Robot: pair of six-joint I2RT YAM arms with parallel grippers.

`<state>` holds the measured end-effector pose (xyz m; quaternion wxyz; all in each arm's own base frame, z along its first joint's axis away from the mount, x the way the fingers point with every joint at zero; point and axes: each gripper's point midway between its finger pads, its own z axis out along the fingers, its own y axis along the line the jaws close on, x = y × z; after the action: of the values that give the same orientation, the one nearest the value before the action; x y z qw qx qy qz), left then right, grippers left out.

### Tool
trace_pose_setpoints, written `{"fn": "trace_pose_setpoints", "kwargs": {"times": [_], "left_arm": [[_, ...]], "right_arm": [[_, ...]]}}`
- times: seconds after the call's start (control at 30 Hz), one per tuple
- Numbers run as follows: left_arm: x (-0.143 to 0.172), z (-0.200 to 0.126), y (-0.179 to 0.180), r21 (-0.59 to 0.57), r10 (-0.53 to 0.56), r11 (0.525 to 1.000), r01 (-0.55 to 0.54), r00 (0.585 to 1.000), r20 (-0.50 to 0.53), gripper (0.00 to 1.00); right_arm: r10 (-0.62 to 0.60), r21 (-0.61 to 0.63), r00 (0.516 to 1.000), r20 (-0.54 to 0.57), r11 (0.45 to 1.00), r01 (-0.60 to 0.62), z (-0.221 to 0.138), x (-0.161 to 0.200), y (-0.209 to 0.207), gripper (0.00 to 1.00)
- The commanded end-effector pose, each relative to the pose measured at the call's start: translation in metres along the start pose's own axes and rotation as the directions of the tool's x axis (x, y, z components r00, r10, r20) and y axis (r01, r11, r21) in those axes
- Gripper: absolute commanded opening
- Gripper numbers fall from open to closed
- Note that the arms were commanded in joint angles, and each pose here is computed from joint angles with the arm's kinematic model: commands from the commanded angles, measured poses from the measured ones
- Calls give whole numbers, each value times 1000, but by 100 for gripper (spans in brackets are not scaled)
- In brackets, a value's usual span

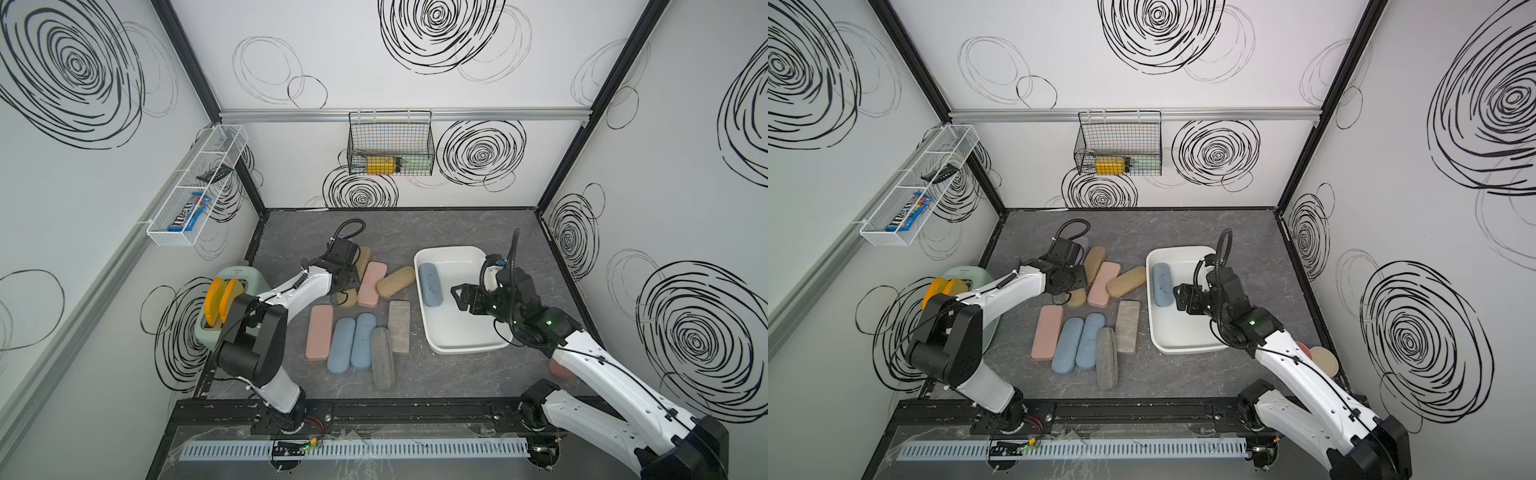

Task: Put the glasses cases into the storage boxes
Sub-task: Pick up the glasses case at the center of the board, then place the glasses case in the storage box.

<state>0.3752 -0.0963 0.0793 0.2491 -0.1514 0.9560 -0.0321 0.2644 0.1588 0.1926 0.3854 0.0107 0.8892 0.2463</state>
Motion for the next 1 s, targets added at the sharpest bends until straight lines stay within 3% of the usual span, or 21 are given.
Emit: {"fn": "trace_pose_setpoints", "kwargs": {"times": [0.0, 0.23, 0.53, 0.73, 0.97], "left_arm": [[-14, -29, -20, 62, 2, 998, -4, 999, 38, 63], [-3, -79, -105, 243, 94, 964, -107, 994, 63, 65], [46, -125, -235, 476, 214, 854, -209, 976, 43, 65], [72, -125, -295, 547, 257, 806, -225, 966, 19, 65], [91, -88, -340, 586, 258, 792, -172, 964, -66, 65]], "right_arm": [[23, 6, 999, 26, 1000, -23, -12, -14, -1, 84], [94, 94, 995, 45, 991, -98, -23, -29, -34, 84], [216, 154, 973, 77, 962, -226, -40, -35, -90, 84], [316, 153, 946, 70, 934, -323, -43, -31, -121, 83], [352, 123, 934, 62, 926, -357, -45, -27, -123, 83]]}}
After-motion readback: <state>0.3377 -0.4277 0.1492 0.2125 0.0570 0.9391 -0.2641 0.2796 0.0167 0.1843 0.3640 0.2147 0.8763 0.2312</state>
